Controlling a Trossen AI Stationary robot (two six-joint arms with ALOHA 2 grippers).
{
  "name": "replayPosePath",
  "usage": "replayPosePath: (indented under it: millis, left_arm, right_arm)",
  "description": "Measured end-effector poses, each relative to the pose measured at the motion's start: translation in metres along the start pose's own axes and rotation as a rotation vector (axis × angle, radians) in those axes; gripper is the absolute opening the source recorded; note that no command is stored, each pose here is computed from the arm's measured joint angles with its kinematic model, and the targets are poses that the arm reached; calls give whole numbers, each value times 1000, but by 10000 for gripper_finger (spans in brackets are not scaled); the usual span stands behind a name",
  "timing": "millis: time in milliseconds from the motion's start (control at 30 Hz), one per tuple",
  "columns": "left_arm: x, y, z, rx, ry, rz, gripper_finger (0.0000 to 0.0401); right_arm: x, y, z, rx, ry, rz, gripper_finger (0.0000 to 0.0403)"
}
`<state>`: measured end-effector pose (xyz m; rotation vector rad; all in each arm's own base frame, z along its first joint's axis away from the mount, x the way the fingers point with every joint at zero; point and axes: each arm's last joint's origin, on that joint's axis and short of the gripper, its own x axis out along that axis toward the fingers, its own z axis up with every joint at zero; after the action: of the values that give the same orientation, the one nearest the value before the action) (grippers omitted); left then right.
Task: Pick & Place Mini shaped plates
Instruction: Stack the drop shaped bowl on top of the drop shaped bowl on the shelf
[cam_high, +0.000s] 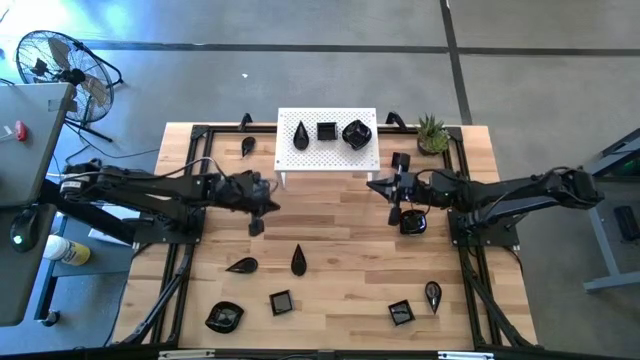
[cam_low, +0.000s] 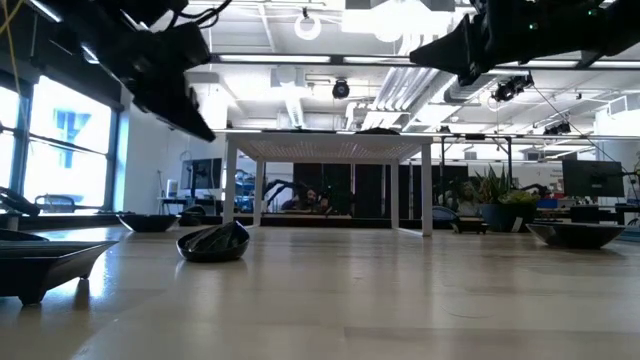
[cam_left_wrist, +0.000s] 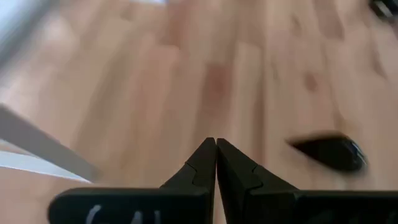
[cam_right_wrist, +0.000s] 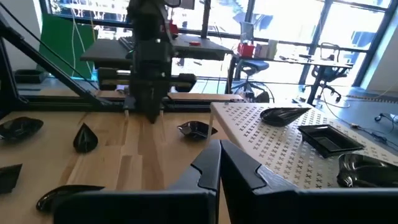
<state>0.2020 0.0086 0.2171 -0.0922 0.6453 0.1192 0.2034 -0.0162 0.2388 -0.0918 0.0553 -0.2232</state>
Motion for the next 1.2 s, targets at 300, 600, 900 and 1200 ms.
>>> replayPosePath:
  millis: [300,600,900,1200]
  left_arm:
    - [5,-34,-24,-50,249,-192,12]
    - [-3,-52,-48,-322,573,-294,12]
    - [-12,-60,-61,-487,748,-222,49]
    - [-11,-59,-62,-528,761,-195,105]
  right_arm:
    - [0,0,0,-24,0,5,3]
    - [0,0,0,-68,0,8,4]
    - [0,1,0,-72,1,29,2]
    - [0,1,0,-73,1,30,2]
